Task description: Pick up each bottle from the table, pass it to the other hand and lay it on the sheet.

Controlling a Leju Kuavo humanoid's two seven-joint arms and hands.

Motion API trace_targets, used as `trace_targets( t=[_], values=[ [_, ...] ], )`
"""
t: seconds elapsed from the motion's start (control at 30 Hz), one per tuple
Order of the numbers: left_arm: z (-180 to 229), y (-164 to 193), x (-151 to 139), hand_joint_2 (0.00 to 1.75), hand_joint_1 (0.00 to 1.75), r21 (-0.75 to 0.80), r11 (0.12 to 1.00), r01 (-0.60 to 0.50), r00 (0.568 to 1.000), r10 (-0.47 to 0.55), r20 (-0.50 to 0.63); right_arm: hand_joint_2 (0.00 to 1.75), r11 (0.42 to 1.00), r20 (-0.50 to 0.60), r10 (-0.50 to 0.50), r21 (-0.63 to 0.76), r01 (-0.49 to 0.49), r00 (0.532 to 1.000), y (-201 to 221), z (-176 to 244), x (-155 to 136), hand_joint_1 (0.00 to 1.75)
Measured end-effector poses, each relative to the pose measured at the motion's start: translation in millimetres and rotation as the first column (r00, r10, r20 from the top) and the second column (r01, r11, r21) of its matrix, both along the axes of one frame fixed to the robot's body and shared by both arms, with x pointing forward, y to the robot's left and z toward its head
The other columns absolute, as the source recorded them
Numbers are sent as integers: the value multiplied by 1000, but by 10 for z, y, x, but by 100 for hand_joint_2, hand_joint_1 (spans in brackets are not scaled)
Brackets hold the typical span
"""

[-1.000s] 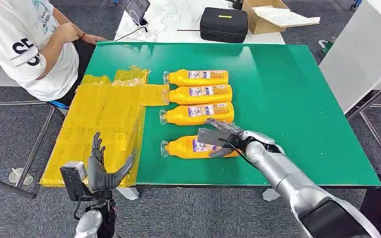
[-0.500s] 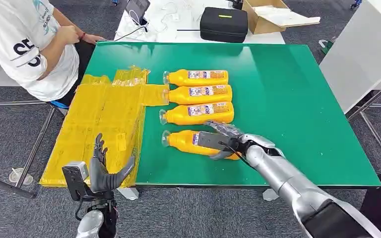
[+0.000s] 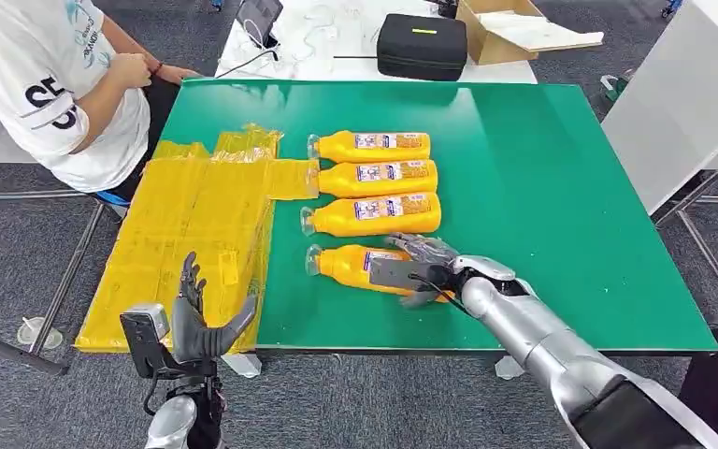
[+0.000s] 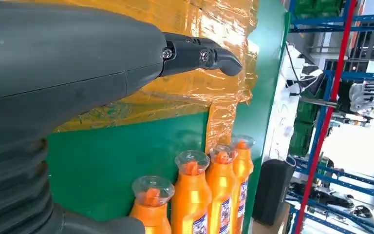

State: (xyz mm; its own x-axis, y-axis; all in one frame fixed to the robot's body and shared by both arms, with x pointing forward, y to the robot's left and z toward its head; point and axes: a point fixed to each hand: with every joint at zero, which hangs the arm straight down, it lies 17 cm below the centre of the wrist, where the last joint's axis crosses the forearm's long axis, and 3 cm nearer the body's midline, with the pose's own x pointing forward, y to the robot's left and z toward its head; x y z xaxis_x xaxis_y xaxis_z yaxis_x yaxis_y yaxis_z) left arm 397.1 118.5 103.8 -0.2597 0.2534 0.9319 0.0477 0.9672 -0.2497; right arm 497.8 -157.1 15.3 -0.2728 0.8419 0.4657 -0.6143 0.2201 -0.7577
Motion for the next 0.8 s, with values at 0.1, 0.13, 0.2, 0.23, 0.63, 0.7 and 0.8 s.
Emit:
trace_targets(
  t=[0.1,0.13,0.2,0.23,0.63,0.7,0.8],
  values=[
    [-16,-13,5,175,0,-3,1000,3,1000,-3,-8,175,999,-2,4,-38,-4,1000,-33,-39,10,0],
    [-22,-16,6,175,0,-4,1000,4,1000,-4,-11,175,999,-3,4,-53,-5,1000,-44,-57,11,0],
    [-32,-18,10,175,0,-8,1000,5,1000,-5,-17,175,997,-5,3,-82,-3,1000,-78,-91,20,93],
    [-38,-17,11,175,0,-11,1000,4,1000,-5,-20,175,996,-6,2,-92,-3,1000,-88,-105,22,93],
    [-61,-39,8,175,0,-19,1000,6,999,-6,-33,175,995,6,-4,-97,5,1000,-102,-147,31,175],
    [-66,-37,7,175,0,-20,1000,6,999,-6,-34,175,997,18,-8,-82,10,1000,-91,-136,36,175],
    [-76,-33,0,175,0,-22,1000,4,999,-5,-37,175,1000,51,-28,-2,28,998,-18,-44,43,175]
  ],
)
